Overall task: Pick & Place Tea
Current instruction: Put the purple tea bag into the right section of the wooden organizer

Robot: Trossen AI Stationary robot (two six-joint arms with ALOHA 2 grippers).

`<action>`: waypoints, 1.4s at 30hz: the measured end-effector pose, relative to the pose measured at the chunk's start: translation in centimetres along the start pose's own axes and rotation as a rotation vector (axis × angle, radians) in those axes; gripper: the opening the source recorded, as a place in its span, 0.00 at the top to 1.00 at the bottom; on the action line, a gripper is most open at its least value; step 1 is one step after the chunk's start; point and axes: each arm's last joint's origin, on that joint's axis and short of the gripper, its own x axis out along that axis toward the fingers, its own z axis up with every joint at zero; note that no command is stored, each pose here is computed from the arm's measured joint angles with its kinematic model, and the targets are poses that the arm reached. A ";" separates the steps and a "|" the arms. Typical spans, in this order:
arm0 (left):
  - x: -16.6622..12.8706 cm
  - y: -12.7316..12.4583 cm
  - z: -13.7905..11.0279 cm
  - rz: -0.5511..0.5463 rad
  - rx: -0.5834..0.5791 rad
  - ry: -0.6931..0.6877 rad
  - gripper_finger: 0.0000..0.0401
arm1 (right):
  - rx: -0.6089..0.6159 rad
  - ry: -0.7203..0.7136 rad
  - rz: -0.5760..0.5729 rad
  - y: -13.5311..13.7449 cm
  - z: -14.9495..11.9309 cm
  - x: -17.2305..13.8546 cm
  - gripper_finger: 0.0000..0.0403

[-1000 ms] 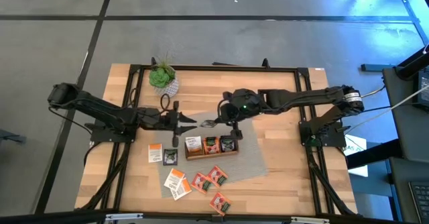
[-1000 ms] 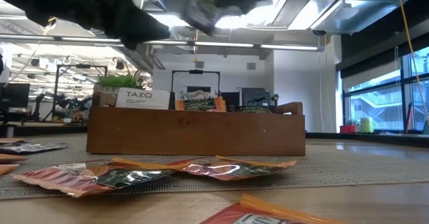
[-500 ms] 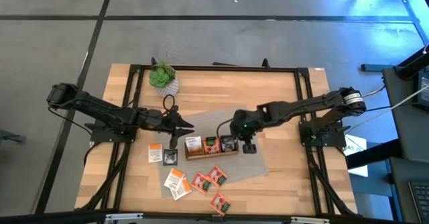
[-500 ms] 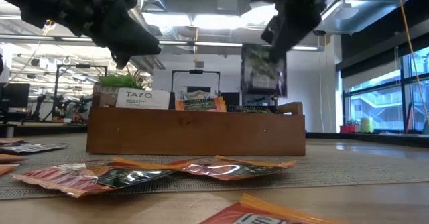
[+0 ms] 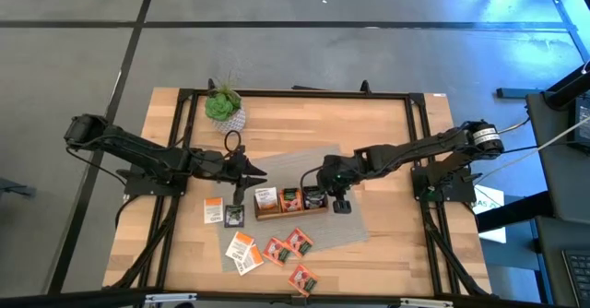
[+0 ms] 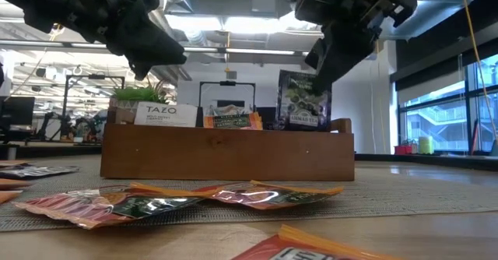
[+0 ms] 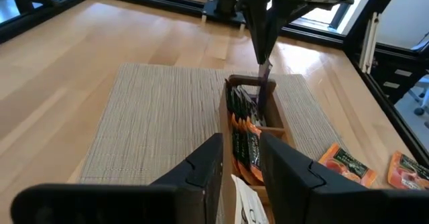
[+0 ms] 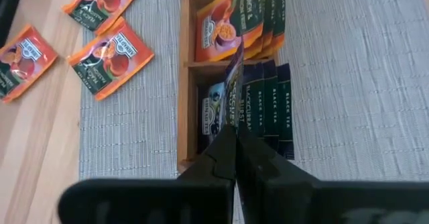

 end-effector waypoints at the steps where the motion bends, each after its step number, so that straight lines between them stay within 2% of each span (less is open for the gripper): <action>1: 0.0 0.0 0.0 0.000 0.000 0.001 0.76 | 0.002 0.000 0.000 0.0 0.0 0.0 0.99; 6: 0.0 0.0 -0.1 -0.006 -0.011 0.012 0.76 | 0.000 -0.018 0.001 0.0 0.2 0.4 0.99; 11: 0.0 -0.1 -0.4 -0.061 -0.052 0.062 0.77 | 0.006 0.037 0.001 -0.2 -0.3 1.8 0.99; 14: 0.0 -0.1 -0.6 -0.075 -0.063 0.087 0.77 | 0.007 0.061 0.042 -0.2 -0.5 2.7 0.99; 22: 0.0 -0.1 -0.7 -0.076 -0.062 0.092 0.77 | 0.012 0.093 0.047 -0.4 -0.9 4.5 0.99; 28: 0.0 -0.1 -0.7 -0.073 -0.061 0.099 0.76 | 0.003 0.088 0.049 -0.3 -0.8 4.4 0.98; 32: 0.0 -0.1 -0.7 -0.073 -0.061 0.099 0.76 | -0.070 0.078 0.053 -0.3 -0.4 4.3 0.92; 38: 0.0 -0.1 -0.7 -0.073 -0.061 0.099 0.76 | -0.063 0.131 0.047 -0.1 0.4 3.4 0.75; 42: 0.0 -0.1 -0.7 -0.073 -0.061 0.099 0.77 | -0.064 0.132 0.014 0.0 2.1 2.1 0.68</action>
